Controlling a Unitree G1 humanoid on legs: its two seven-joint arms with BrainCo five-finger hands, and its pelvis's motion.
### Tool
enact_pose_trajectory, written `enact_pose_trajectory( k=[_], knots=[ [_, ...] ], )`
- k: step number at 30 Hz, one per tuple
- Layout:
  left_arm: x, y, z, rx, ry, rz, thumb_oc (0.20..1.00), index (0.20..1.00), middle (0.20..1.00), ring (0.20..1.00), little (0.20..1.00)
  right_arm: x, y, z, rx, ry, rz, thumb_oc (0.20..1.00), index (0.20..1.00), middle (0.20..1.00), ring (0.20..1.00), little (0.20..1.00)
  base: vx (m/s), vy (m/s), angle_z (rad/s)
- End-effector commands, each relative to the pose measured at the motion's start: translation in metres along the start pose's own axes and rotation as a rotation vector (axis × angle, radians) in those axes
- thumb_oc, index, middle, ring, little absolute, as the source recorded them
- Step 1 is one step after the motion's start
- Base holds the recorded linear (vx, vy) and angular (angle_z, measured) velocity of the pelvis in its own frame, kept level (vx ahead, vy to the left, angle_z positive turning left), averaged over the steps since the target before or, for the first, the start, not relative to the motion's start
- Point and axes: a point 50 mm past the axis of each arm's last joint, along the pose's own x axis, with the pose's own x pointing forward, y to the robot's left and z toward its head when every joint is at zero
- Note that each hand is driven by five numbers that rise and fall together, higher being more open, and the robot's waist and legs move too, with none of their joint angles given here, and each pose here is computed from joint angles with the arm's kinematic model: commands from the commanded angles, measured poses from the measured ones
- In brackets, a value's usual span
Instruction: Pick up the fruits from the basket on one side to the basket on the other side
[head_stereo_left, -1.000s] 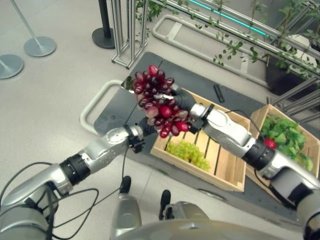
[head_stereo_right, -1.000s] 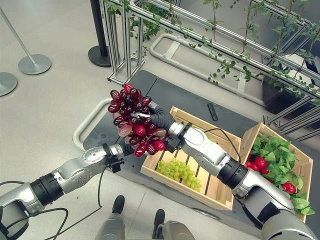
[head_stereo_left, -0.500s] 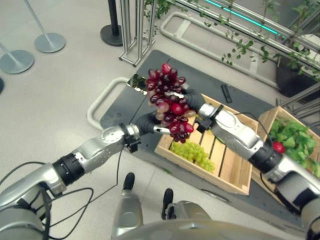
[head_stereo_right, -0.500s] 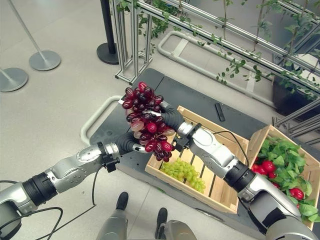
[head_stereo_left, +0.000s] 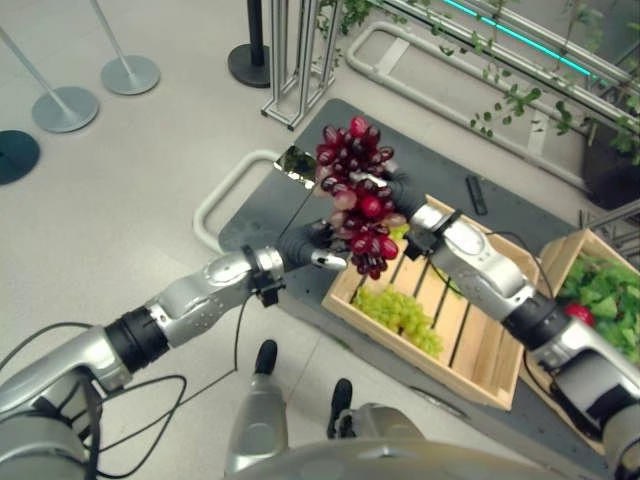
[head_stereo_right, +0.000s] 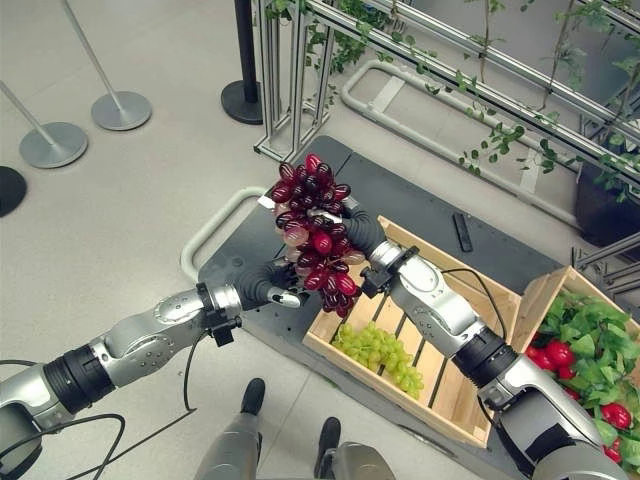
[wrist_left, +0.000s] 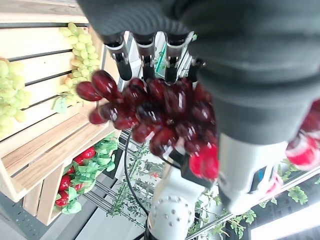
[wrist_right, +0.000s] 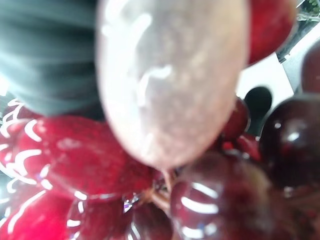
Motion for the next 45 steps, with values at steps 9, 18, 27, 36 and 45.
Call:
enact_pose_trajectory(
  k=[9,18,27,36,45],
  knots=[
    [0.005,-0.008,0.022,-0.006,-0.115,-0.065,1.000,1.000,1.000,1.000,1.000,0.017,0.012,0.033,0.023,-0.186,0.065,0.200,0.200,0.200,0.200,0.200,0.00,0.000,0.00],
    [0.019,-0.019,0.028,-0.005,-0.132,-0.127,1.000,1.000,1.000,1.000,1.000,0.023,0.025,0.029,0.055,-0.172,0.119,0.200,0.200,0.200,0.200,0.200,0.00,0.000,0.00],
    [0.037,-0.033,0.026,-0.032,-0.151,-0.188,1.000,1.000,1.000,1.000,1.000,0.030,0.036,0.031,0.069,-0.187,0.159,0.200,0.200,0.200,0.200,0.200,0.00,-0.005,-0.02],
    [0.044,-0.032,0.023,-0.022,-0.151,-0.167,1.000,1.000,1.000,1.000,1.000,0.034,0.044,0.035,0.080,-0.202,0.188,0.200,0.200,0.200,0.200,0.200,0.01,-0.005,-0.10],
    [0.045,-0.035,0.017,-0.070,-0.158,-0.166,1.000,1.000,1.000,1.000,1.000,0.036,0.051,0.030,0.103,-0.189,0.205,0.200,0.200,0.200,0.200,0.200,0.01,0.008,-0.16]
  ],
)
